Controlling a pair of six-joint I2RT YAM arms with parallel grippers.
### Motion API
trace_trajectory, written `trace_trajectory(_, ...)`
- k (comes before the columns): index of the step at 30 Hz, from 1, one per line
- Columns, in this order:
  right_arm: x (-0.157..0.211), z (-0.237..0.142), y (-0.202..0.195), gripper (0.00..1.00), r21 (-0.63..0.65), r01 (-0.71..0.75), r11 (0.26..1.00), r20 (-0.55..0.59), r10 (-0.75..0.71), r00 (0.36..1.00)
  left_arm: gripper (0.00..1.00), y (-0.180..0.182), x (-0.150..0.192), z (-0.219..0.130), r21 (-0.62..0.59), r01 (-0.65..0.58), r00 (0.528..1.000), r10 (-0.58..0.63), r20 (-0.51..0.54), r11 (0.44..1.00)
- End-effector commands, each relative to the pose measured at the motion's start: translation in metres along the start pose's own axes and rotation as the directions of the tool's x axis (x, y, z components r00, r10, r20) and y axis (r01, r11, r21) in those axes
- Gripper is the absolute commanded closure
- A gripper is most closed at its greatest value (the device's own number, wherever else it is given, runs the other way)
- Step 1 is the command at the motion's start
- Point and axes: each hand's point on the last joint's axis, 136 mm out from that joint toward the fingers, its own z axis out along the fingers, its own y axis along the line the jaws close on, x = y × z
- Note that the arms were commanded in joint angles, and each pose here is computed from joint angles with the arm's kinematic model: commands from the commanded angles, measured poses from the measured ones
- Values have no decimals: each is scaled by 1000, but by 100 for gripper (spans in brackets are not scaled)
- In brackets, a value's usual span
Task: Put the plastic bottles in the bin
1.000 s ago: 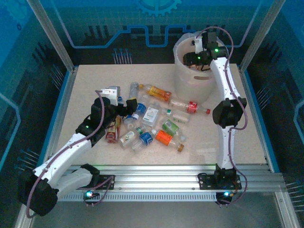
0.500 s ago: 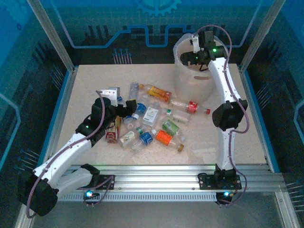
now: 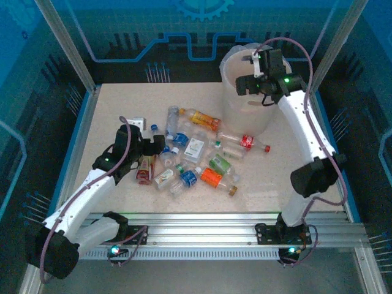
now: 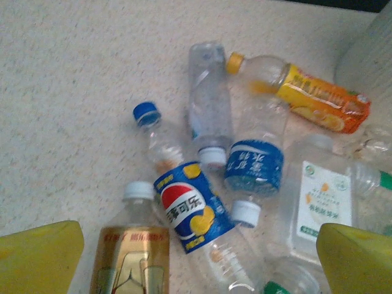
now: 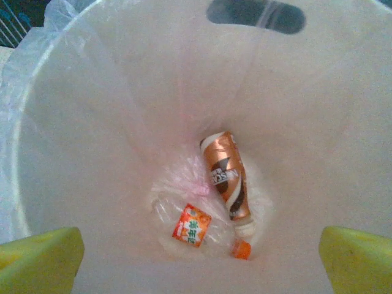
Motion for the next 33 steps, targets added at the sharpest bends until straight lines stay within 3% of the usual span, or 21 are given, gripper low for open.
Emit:
trace_trajectory(1,-9,-29,-9,0,45,-63,997,90,59,994,1,15,26,0,-58,49,994,-54,-94,997)
trace_trajectory(6,-3,-62,-18,0,160,-77,984,125,57,990,1,26,51,2,-99,83,983,-98,-158,992)
trace_trajectory(10,12,-90,-31,0,348,-101,932,145,53,988,1,34,66,1,-133,99,974,-123,-189,986)
trace_trajectory(14,39,-112,-39,0,439,-164,884,148,109,983,1,40,76,-2,-153,116,967,-147,-208,981)
trace_trajectory(19,84,-129,-41,0,373,-287,882,121,260,958,1,45,89,-5,-183,123,956,-166,-242,975)
trace_trajectory(22,104,-125,-30,0,259,-282,924,137,253,958,1,47,97,-4,-190,133,949,-181,-259,973)
trace_trajectory(25,122,-115,-9,0,115,-188,975,148,171,974,1,48,102,-2,-196,144,942,-195,-272,970)
trace_trajectory(33,161,-112,-22,0,177,-206,962,54,200,978,1,54,113,8,-236,186,912,-257,-320,954)
